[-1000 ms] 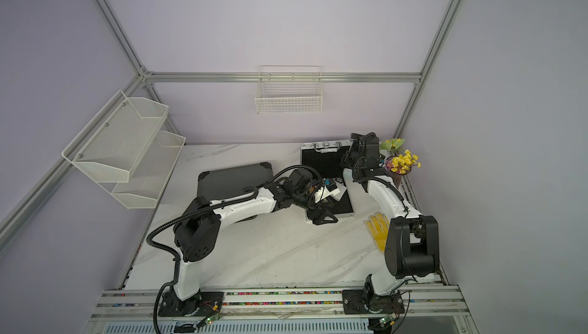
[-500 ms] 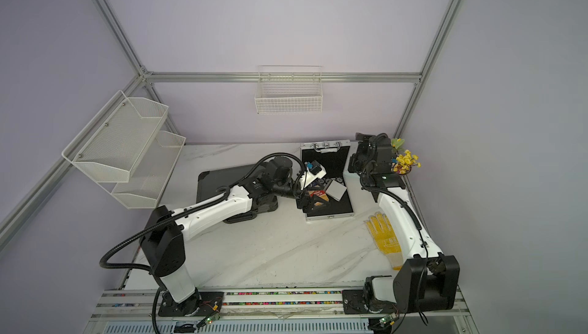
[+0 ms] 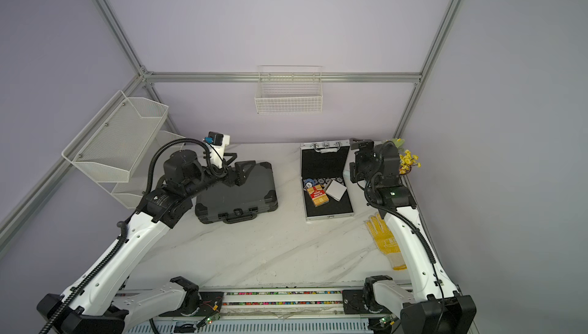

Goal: Open the poker set cases
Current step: Pick up the poker set case from the center of the board.

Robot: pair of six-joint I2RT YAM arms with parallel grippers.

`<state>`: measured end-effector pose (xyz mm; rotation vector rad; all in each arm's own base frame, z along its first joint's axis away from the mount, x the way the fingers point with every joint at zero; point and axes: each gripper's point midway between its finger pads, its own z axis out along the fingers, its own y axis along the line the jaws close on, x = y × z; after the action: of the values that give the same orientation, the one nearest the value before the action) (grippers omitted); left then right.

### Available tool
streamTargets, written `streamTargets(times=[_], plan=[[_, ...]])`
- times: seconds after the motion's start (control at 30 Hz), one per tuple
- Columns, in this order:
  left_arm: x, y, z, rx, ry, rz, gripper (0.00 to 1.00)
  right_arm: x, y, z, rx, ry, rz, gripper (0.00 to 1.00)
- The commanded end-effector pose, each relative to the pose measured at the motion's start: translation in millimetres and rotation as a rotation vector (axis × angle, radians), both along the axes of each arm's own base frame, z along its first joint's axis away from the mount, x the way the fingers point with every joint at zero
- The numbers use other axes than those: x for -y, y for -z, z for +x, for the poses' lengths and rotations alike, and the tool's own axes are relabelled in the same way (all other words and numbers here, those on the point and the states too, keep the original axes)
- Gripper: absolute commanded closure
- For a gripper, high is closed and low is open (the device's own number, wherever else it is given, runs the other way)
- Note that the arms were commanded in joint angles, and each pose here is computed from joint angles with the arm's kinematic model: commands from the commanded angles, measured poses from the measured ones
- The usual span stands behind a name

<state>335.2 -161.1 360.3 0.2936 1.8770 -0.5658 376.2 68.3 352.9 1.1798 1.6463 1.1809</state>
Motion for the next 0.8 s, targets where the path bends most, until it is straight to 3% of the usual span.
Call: streamTargets(times=[0.0, 0.13, 0.37, 0.53, 0.77], plan=[[-57, 77, 2, -0.277, -0.206, 0.042, 0.12, -43, -29, -13, 0.159, -0.163, -0.183, 0.09], [-94, 116, 9, -0.429, -0.283, -0.054, 0.12, -153, -24, -27, 0.368, -0.463, -0.388, 0.19], [-145, 182, 17, -0.616, -0.44, -0.16, 0.13, -298, 71, -81, 0.679, -0.823, -0.592, 0.26], [-163, 204, 10, -0.651, -0.511, -0.145, 0.12, -338, 154, -98, 0.697, -0.951, -0.597, 0.26], [-180, 216, 5, -0.658, -0.579, -0.1, 0.1, -340, 232, -95, 0.611, -0.978, -0.645, 0.21]])
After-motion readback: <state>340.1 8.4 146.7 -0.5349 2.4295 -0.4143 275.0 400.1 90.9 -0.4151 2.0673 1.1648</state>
